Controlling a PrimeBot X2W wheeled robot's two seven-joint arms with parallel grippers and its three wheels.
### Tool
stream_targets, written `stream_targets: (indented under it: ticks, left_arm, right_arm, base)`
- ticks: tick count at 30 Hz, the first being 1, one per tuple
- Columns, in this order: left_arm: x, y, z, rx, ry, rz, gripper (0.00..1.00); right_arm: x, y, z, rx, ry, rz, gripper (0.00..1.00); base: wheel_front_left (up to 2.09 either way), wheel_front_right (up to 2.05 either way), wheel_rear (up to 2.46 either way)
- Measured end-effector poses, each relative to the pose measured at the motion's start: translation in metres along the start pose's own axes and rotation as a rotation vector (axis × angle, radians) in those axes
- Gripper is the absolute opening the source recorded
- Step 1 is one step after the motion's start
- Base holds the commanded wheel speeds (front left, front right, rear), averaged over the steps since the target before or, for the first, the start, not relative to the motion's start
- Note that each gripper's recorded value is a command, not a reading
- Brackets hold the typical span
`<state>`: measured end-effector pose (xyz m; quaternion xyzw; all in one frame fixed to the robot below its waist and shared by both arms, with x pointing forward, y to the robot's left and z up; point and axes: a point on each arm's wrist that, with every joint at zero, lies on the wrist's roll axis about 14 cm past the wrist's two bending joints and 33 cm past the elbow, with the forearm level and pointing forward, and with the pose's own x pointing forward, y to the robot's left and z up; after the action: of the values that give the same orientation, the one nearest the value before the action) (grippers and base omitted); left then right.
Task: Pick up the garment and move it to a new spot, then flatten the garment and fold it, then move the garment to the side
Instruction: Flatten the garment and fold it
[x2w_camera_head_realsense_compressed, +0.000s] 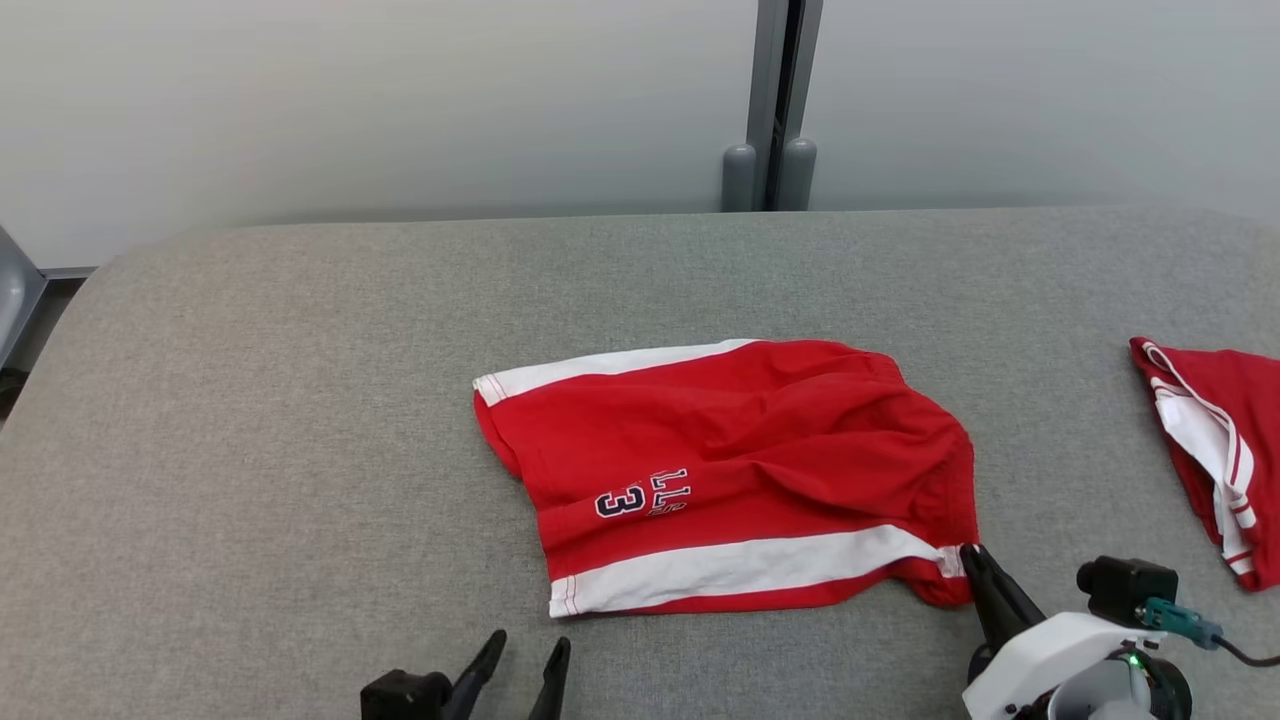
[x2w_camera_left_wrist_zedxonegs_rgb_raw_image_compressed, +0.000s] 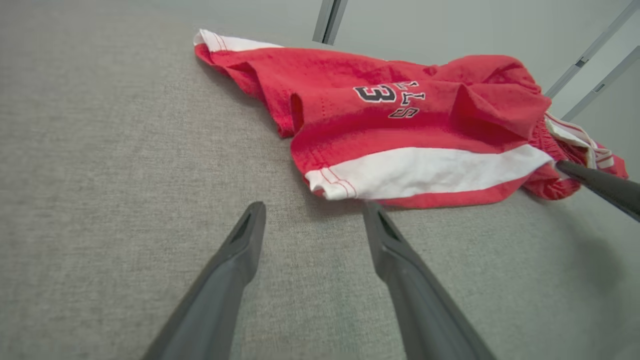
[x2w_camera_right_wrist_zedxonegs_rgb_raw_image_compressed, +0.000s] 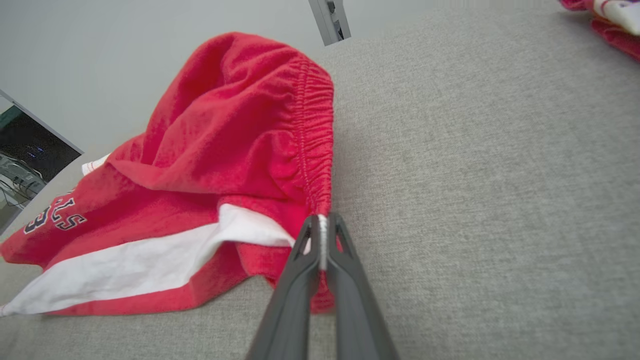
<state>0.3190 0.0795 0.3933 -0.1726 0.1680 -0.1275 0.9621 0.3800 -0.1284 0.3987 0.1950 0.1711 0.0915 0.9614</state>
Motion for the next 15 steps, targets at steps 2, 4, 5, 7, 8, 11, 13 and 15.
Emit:
stream_targets:
  ticks: [2,4,5,7,8,11,13,15]
  left_arm:
    - [0.002,-0.006,-0.005,-0.010,0.020,-0.024,1.00]
    - [0.008,-0.011,-0.006,-0.009,0.030,-0.047,1.00]
    - [0.010,-0.013,-0.004,-0.019,0.028,-0.056,1.00]
    - [0.015,-0.016,-0.004,-0.020,0.032,-0.069,1.00]
    - [0.017,-0.016,-0.003,-0.022,0.032,-0.071,1.00]
    - [0.021,-0.016,-0.003,-0.026,0.038,-0.074,1.00]
    - [0.023,-0.016,-0.004,-0.034,0.042,-0.075,1.00]
    - [0.024,-0.015,-0.006,-0.037,0.051,-0.074,1.00]
  right_arm:
    - [0.002,0.001,0.003,-0.004,-0.009,0.003,0.00]
    - [0.004,0.001,0.008,-0.003,-0.022,0.004,0.00]
    - [0.004,0.000,0.009,-0.006,-0.025,0.002,0.00]
    - [0.005,-0.002,0.009,-0.004,-0.027,-0.002,0.00]
    - [0.005,-0.003,0.010,-0.003,-0.028,-0.005,0.00]
    - [0.007,-0.005,0.012,-0.003,-0.035,-0.011,0.00]
    - [0.008,-0.007,0.014,0.000,-0.040,-0.014,0.00]
    - [0.009,-0.007,0.015,-0.001,-0.043,-0.014,0.00]
  base:
    - [0.00,0.00,0.00]
    - [0.00,0.00,0.00]
    - [0.00,0.00,0.00]
    - [0.00,0.00,0.00]
    - [0.00,0.00,0.00]
    - [0.00,0.00,0.00]
    - [0.00,0.00,0.00]
    - [0.00,0.00,0.00]
